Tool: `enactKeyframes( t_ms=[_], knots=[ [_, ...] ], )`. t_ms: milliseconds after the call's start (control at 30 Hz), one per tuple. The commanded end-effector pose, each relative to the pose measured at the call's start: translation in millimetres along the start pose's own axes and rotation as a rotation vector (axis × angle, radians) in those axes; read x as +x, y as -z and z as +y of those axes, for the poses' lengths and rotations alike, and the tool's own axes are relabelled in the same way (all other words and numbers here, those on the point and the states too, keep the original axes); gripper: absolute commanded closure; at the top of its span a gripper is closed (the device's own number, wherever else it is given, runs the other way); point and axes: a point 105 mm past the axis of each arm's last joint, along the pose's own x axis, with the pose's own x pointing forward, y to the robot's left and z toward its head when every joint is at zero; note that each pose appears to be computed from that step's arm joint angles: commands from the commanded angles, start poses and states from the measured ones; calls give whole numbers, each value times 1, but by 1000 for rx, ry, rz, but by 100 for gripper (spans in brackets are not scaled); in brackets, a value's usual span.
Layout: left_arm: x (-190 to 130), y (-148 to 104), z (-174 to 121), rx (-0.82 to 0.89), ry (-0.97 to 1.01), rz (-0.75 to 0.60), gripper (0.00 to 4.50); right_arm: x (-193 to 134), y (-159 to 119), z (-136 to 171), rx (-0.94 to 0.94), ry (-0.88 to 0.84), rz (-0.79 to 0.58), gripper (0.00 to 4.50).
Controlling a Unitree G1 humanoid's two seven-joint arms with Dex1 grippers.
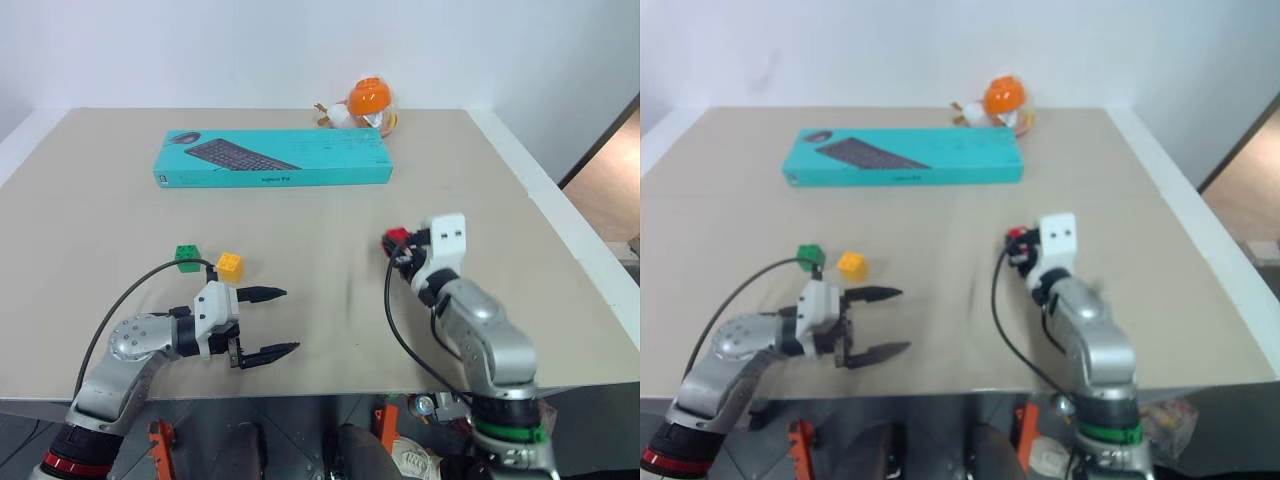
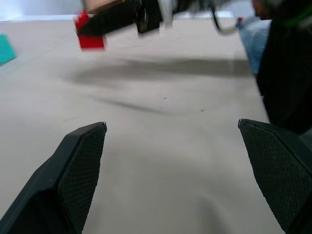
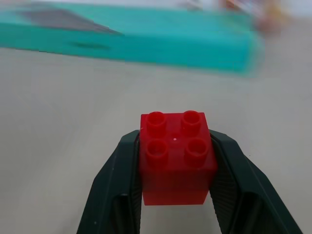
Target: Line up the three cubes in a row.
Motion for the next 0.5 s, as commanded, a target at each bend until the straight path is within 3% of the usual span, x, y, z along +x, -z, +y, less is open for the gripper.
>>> enactKeyframes(
  t_ms=[33, 233, 500],
  knots=[
    [-6, -4, 2, 25, -22, -10, 0, 3, -13, 43, -95, -374, -9, 324],
    [-7, -5, 1, 29, -42, -13, 0, 1, -4, 74, -187, -742, 56, 324],
    [-20, -2, -1, 18, -111, 12, 0, 10, 11, 79, -283, -921, 112, 324]
  ],
)
